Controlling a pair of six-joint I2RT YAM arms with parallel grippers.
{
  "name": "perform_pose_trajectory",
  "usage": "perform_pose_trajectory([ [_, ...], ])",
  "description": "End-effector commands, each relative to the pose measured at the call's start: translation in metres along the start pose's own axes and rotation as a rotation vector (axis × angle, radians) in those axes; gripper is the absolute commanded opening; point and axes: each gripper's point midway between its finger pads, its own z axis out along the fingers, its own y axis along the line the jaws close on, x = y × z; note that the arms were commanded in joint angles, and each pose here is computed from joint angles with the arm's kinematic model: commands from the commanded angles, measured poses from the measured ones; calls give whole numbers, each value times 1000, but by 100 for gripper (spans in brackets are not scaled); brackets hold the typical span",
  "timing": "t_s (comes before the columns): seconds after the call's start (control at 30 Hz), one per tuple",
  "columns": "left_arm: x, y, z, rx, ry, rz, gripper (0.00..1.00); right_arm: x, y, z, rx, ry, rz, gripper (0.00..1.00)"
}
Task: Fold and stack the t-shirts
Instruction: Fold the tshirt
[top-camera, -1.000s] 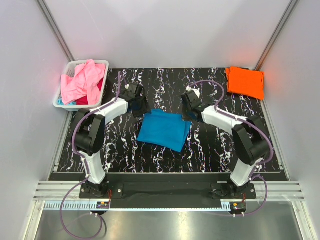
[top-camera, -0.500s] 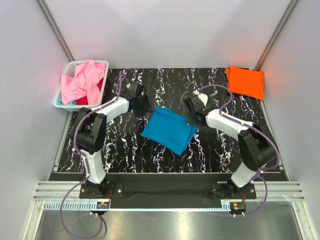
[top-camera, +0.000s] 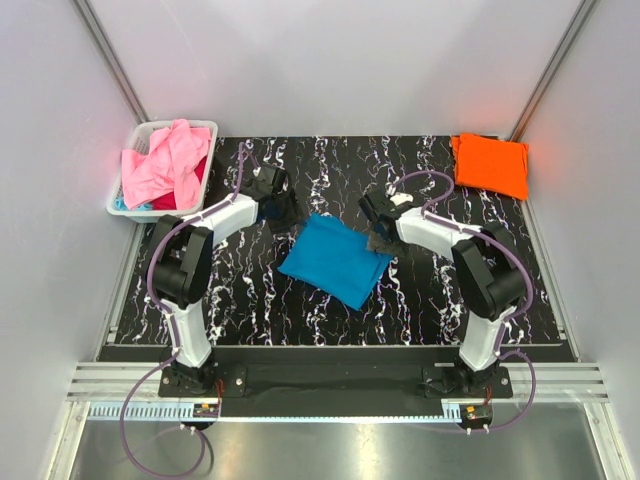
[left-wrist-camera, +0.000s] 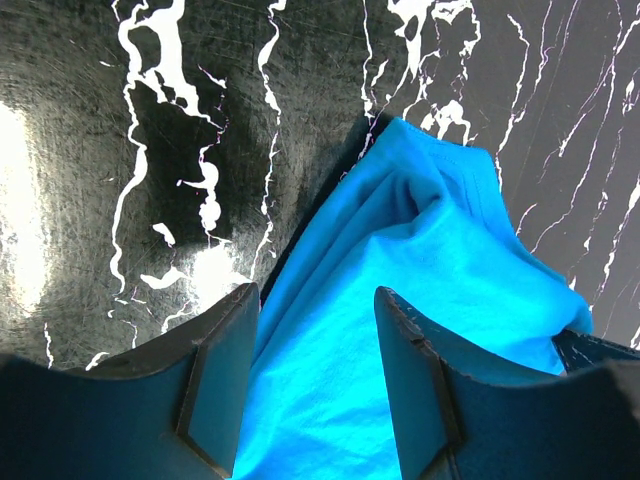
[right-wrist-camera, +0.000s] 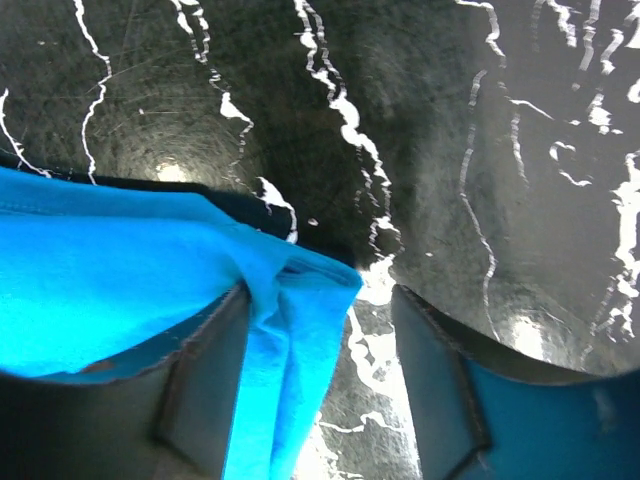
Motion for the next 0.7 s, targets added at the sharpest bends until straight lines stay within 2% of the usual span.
perform_pose_trajectory([
  [0.0, -18, -19, -14, 75, -51, 19, 55, -16, -10, -21, 19, -68, 30, 69],
  [0.27, -20, -17, -20, 65, -78, -7, 54, -28, -5, -37, -29, -94, -27, 69],
  [0.4, -20, -23, -24, 97, -71, 0, 55, -36, -4, -57, -70, -124, -7, 69],
  [0.67, -18, -22, -30, 96, -78, 2, 54, -6, 14, -62, -257, -55, 90, 78],
])
